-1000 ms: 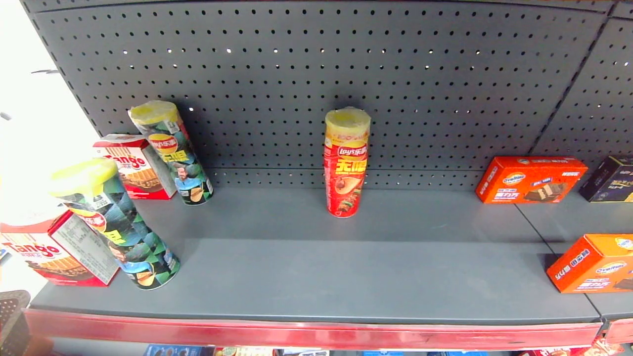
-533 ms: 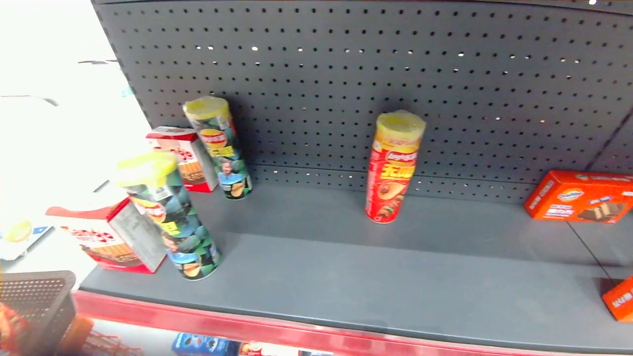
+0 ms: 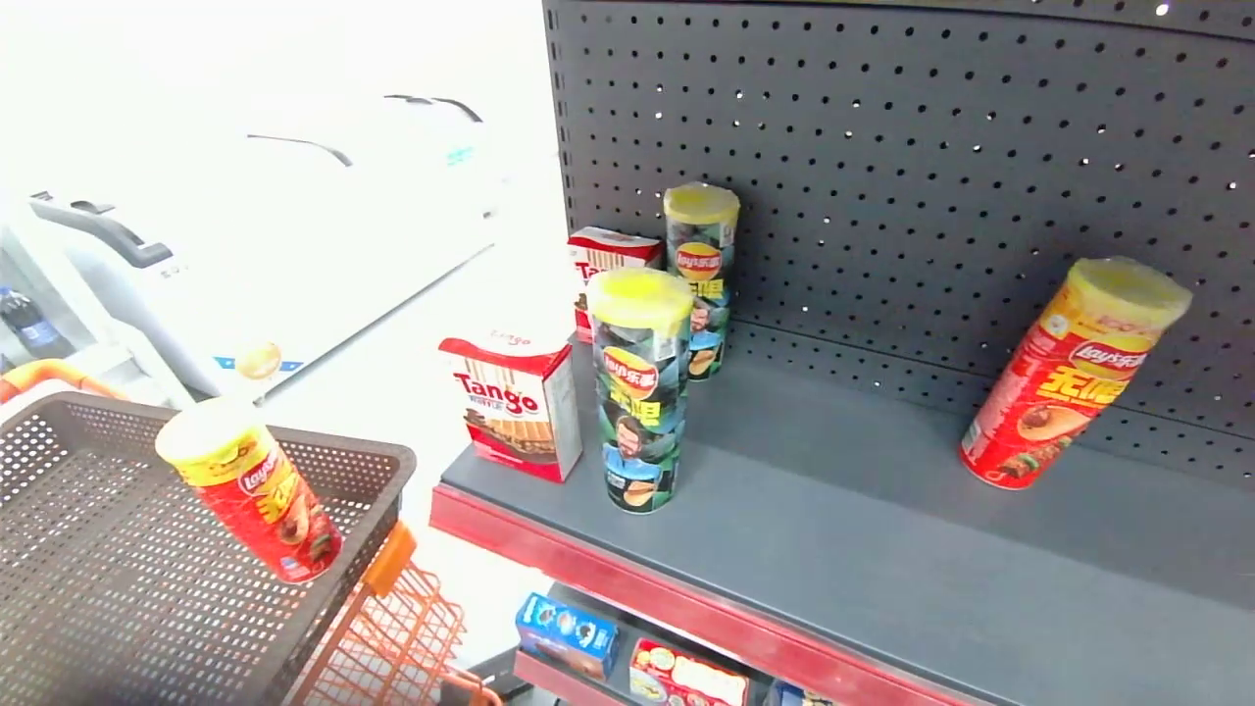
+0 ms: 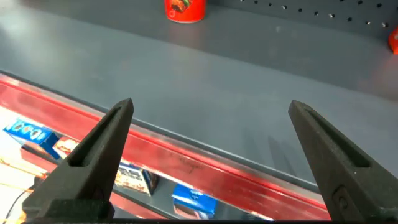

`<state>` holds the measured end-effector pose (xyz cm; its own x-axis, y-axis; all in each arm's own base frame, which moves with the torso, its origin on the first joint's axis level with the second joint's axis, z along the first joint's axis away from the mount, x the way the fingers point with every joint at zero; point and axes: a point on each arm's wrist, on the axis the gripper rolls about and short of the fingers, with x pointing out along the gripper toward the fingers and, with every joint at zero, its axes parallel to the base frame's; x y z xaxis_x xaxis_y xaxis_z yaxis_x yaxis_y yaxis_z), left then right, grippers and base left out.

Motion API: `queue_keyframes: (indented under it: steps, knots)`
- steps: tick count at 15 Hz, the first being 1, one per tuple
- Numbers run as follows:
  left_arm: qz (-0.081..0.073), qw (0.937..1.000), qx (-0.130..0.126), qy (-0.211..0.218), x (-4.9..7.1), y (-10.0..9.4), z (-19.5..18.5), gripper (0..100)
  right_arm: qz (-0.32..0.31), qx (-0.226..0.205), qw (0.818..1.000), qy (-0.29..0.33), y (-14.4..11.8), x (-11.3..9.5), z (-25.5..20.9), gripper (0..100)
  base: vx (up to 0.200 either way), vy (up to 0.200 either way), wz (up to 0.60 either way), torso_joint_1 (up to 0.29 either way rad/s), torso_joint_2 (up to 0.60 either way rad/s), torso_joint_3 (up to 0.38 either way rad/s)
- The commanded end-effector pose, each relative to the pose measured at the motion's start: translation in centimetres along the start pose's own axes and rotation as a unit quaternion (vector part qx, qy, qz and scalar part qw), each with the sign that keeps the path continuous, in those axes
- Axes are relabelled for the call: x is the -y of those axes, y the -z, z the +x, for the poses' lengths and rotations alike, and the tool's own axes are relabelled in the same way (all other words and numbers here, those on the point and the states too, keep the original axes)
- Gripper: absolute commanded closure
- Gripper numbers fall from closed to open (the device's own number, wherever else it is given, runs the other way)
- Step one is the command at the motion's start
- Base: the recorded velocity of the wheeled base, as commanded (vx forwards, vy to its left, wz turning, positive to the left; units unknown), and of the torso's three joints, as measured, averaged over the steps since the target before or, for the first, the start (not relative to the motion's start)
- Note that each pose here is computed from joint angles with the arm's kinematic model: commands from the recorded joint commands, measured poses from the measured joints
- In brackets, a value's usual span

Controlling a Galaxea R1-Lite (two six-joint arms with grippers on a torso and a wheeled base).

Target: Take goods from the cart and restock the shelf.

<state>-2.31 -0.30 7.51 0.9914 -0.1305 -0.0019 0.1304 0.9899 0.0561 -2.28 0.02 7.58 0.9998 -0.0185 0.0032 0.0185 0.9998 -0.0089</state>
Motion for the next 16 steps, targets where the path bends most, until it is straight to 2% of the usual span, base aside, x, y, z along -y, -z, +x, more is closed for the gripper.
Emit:
queue_keyframes:
  steps: [1,9,10,11,12,13,14,15,16]
  knots:
    - [0.0,1.0,-0.001,-0.001,0.0,0.0,0.0,0,0.0,0.0,1.0,0.0,0.0,0.0,0.0,0,0.0,0.0,0.0,0.0,0.0,0.0]
    - [0.004,1.0,0.002,-0.008,0.0,-0.2,0.0,0,0.0,0.0,1.0,0.0,0.0,0.0,0.0,0,0.0,0.0,0.0,0.0,0.0,0.0]
    - [0.027,0.9992,0.017,-0.025,-0.2,-3.0,-0.4,0,0.0,0.0,1.0,0.0,0.0,0.0,0.0,0,0.0,0.0,0.0,0.0,0.0,0.0]
    - [0.034,0.9988,-0.009,-0.034,-0.4,-5.1,0.2,0,0.0,0.0,1.0,0.0,0.0,0.0,0.0,0,0.0,0.0,0.0,0.0,0.0,0.0]
    - [0.034,0.9986,-0.013,-0.038,-0.5,-5.6,0.3,0,0.0,0.0,1.0,0.0,0.0,0.0,0.0,0,0.0,0.0,0.0,0.0,0.0,0.0]
    - [0.034,0.9966,-0.045,-0.06,-1.1,-8.6,2.0,0,0.0,0.0,1.0,0.0,0.0,0.0,0.0,0,0.0,0.0,0.0,0.0,0.0,0.0]
    - [0.028,0.9954,-0.063,-0.067,-1.2,-9.0,2.8,0,0.0,0.0,1.0,0.0,0.0,0.0,0.0,0,0.0,0.0,0.0,0.0,0.0,0.0]
    - [0.009,0.9921,-0.089,-0.088,-1.5,-9.4,3.9,0,0.0,0.0,1.0,0.0,0.0,0.0,0.0,0,0.0,0.0,0.0,0.0,0.0,0.0]
    - [-0.005,0.9913,-0.107,-0.077,-1.6,-10.0,5.0,0,0.0,0.0,1.0,0.0,0.0,0.0,0.0,0,0.0,0.0,0.0,0.0,0.0,0.0]
